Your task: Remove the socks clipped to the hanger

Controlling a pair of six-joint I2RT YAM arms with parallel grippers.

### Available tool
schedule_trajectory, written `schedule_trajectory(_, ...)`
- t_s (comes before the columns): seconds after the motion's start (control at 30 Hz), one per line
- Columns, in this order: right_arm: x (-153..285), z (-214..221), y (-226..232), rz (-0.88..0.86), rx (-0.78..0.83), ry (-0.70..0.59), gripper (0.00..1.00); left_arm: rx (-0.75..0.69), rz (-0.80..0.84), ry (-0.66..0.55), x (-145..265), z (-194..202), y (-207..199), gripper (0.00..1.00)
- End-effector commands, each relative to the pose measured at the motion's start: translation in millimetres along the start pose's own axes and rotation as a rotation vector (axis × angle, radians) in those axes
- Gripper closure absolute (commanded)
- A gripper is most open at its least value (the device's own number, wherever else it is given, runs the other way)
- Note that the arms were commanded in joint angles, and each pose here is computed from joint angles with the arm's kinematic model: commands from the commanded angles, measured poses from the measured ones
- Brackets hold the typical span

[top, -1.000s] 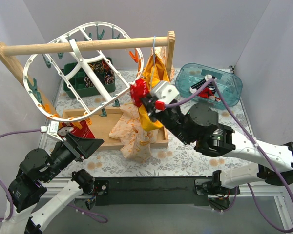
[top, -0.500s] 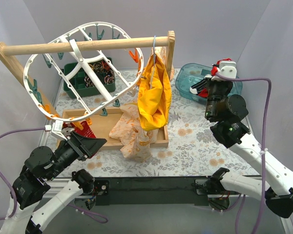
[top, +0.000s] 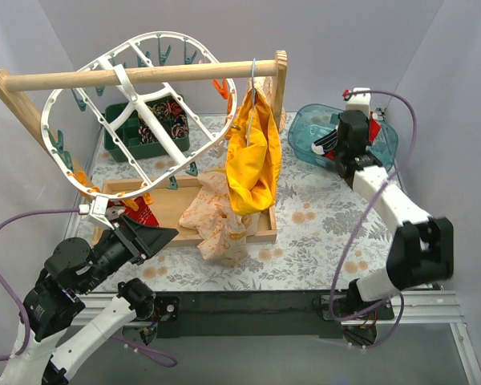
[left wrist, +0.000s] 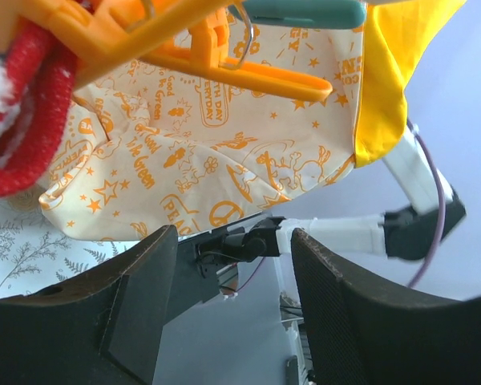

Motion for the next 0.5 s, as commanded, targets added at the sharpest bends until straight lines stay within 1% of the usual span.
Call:
schedule_trajectory(0.0,-48,13,25,-0.071,-0.024,0.150,0.97,0.013,-0.026,0.031,-2,4,4,0.44)
schedule_trajectory(0.03,-54,15,31,-0.112,-0.031,0.191,0.97,0.012,-0.029,0.029,-1,4,5,0.44)
schedule_trajectory(0.07,-66,32,43,-0.137,-0.009,0.253,0.97,0.010,-0.033,0.019,-1,3,5,0.44)
schedule_trajectory(0.1,-72,39,45,-0.153,-0.003,0.288,0.97,0.011,-0.034,0.017,0,3,5,0.44)
schedule_trajectory(0.13,-75,40,51,-0.193,-0.015,0.325,0.97,0.013,-0.031,0.016,2,3,4,0.44)
schedule_trajectory(0.17,-80,56,61,-0.209,-0.010,0.378,0.97,0.013,-0.033,0.017,2,2,4,0.44)
schedule_trajectory(0.23,-82,67,68,-0.261,-0.001,0.438,0.84,0.004,-0.041,0.014,4,2,5,0.44)
schedule_trajectory(0.27,-85,71,75,-0.276,-0.004,0.461,0.74,0.001,-0.045,0.012,5,2,5,0.44)
schedule_trajectory(0.3,-84,74,80,-0.310,-0.010,0.476,0.43,-0.001,-0.044,0.010,6,1,5,0.44)
schedule_trajectory(0.33,-82,79,82,-0.325,-0.006,0.507,0.26,-0.001,-0.049,0.011,7,1,5,0.44)
schedule_trajectory(0.4,-83,79,88,-0.353,-0.018,0.530,0.04,-0.001,-0.042,0.008,10,1,4,0.44)
schedule_trajectory(0.43,-80,81,86,-0.357,-0.010,0.556,0.02,-0.001,-0.043,-0.007,10,-1,4,0.44)
schedule_trajectory(0.47,-80,79,86,-0.356,-0.010,0.563,0.02,-0.005,-0.048,-0.025,12,-3,5,0.44)
Point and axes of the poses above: each gripper's point midway between its finger pads, its own x axis back along the fingers, its own y axis along the line the jaws close on, z = x × y, the point moved 6 cm from there along x, back along the fingers, and after that the axes turned 5 degrees about x, right-handed, at the moved point
